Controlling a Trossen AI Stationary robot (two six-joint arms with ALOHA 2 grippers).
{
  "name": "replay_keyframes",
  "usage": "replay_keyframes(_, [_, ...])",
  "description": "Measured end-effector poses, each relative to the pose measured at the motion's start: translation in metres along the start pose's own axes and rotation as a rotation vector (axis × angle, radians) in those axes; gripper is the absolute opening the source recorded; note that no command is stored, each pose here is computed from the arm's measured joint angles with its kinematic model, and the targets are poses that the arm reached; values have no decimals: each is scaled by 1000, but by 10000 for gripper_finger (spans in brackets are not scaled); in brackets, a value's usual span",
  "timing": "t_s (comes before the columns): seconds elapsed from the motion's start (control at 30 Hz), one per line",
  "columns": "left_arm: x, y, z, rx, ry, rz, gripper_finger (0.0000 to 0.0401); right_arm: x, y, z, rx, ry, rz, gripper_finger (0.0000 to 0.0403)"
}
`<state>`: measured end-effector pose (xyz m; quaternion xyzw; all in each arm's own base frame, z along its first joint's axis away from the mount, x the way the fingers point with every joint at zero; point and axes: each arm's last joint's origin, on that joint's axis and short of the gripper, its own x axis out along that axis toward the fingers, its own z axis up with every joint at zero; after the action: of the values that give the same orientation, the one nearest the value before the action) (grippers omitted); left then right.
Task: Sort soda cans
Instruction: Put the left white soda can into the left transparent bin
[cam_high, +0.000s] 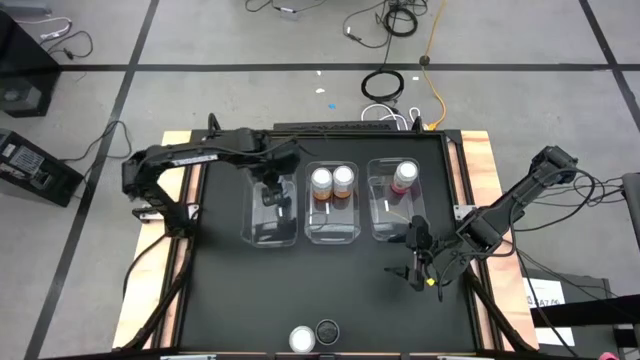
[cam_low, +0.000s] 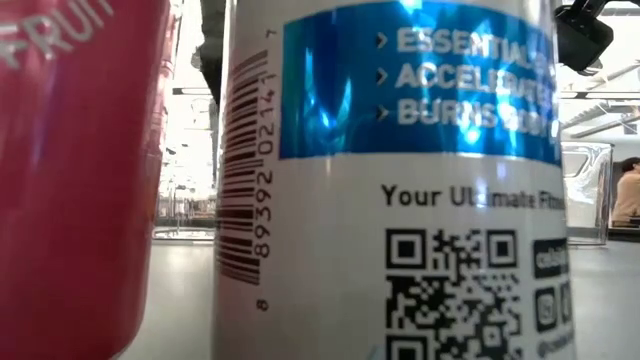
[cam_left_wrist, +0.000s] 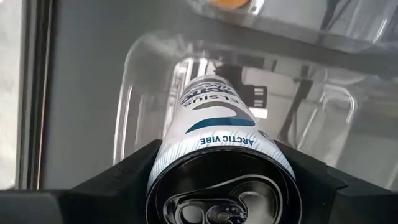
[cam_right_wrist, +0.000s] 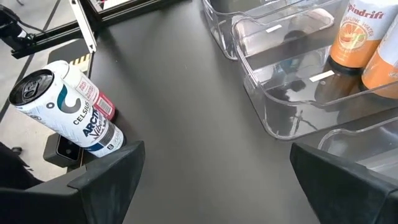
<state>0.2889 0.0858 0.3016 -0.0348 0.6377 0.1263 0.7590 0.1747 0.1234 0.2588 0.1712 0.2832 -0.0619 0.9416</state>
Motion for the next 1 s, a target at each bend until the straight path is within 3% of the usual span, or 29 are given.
replay_keyframes(0.37, [34, 14, 18, 16, 30, -14, 275, 0, 0, 0, 0, 0, 0, 394])
replay_keyframes(0.6, [34, 25, 20, -9, -16, -64, 279, 0, 0, 0, 0, 0, -1, 394])
replay_keyframes(1.0, [34, 25, 20, -85, -11, -57, 280, 0, 0, 0, -1, 1, -1, 394])
